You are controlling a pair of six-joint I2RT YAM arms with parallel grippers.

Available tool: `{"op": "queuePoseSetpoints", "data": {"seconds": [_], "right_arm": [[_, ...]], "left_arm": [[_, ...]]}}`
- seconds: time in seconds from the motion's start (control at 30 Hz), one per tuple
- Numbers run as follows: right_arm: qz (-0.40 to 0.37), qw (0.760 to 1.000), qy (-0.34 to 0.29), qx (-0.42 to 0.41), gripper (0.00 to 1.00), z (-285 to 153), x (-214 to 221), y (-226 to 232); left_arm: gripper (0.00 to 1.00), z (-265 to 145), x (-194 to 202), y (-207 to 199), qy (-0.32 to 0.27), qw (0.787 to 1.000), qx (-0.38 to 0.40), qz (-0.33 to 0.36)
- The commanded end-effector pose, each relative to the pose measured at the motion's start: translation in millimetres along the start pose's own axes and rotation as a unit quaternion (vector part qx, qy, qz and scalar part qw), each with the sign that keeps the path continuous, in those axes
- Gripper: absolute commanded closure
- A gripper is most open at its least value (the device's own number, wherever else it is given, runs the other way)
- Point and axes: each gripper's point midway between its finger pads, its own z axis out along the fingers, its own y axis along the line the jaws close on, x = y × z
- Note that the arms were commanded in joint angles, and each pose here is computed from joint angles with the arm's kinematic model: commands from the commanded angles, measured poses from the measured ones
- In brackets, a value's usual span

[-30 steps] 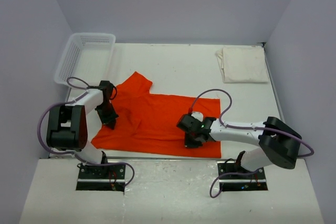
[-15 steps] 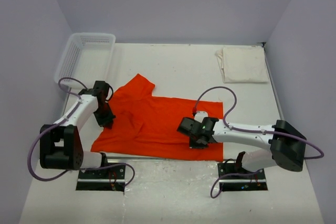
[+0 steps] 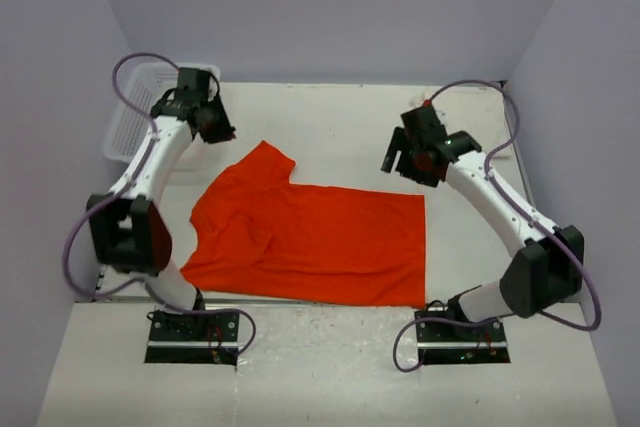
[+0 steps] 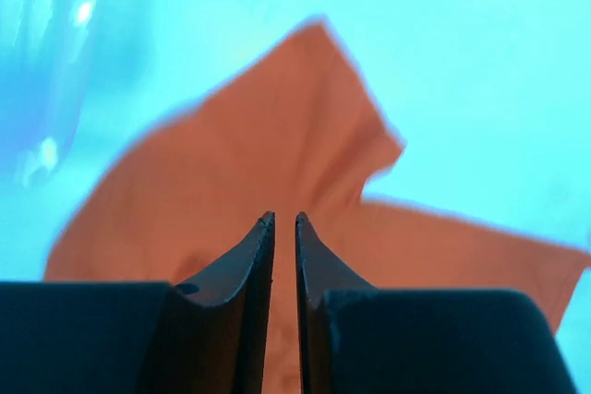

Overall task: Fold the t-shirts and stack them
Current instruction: Grap the side of the flattened tshirt furthest away from the robot with both arms

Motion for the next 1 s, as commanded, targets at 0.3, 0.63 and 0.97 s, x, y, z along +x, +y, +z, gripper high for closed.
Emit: {"op": "queuePoseSetpoints", "data": {"seconds": [0.3, 0.63, 0.97], "right_arm": [[0.023, 0.992, 0.125, 0.022, 0.23, 85.5, -44.7, -55.0], [0.04, 0.98, 0.189, 0.053, 0.35, 121.0, -0.8, -98.7], [0.055, 0.977, 0.204, 0.036, 0.44, 133.9, 5.9, -95.7]], "left_arm": [[0.79, 115.3, -91.8, -58.6, 0.001, 0.992, 0.057, 0.111], [0.79, 102.4, -89.7, -89.7, -0.024, 0.99, 0.111, 0.081], [0.77, 81.7, -78.9, -117.3, -0.034, 0.985, 0.14, 0.097]]}}
